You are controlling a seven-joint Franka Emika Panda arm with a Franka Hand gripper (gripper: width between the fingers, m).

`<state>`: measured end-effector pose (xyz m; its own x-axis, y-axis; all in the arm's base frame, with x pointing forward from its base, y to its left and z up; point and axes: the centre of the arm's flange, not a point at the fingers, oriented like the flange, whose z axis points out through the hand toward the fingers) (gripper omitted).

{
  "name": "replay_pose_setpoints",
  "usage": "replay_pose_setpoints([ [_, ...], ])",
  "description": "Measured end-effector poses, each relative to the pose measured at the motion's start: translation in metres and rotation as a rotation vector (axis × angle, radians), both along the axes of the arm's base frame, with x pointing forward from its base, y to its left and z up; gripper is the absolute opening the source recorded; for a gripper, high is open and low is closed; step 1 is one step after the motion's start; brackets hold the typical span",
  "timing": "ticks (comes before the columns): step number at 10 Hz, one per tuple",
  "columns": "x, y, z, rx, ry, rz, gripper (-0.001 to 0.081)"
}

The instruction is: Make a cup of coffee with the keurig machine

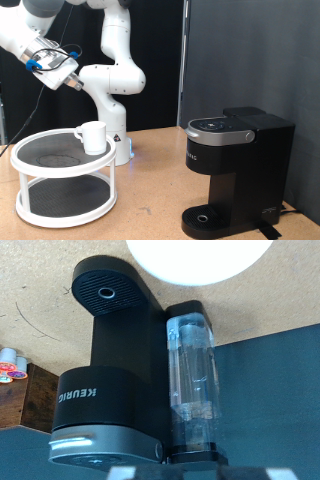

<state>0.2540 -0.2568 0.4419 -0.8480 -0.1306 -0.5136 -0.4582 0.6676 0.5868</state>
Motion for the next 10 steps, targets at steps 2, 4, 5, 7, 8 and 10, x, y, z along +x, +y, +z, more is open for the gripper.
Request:
replay_pose_setpoints([
  [2, -0.009, -0.008, -0.007, 0.019, 0.004, -0.022, 0.0000],
  [4, -0.012, -0.012, -0.014, 0.033, 0.043, -0.065, 0.0000],
  [5, -0.013, -0.012, -0.020, 0.033, 0.062, -0.091, 0.0000],
  [7, -0.014, -0.010, -0.034, 0.034, 0.087, -0.124, 0.0000],
  [8, -0.017, -0.009, -0.041, 0.034, 0.093, -0.135, 0.0094],
  [10, -0.022, -0.008, -0.053, 0.024, 0.092, -0.145, 0.0278],
])
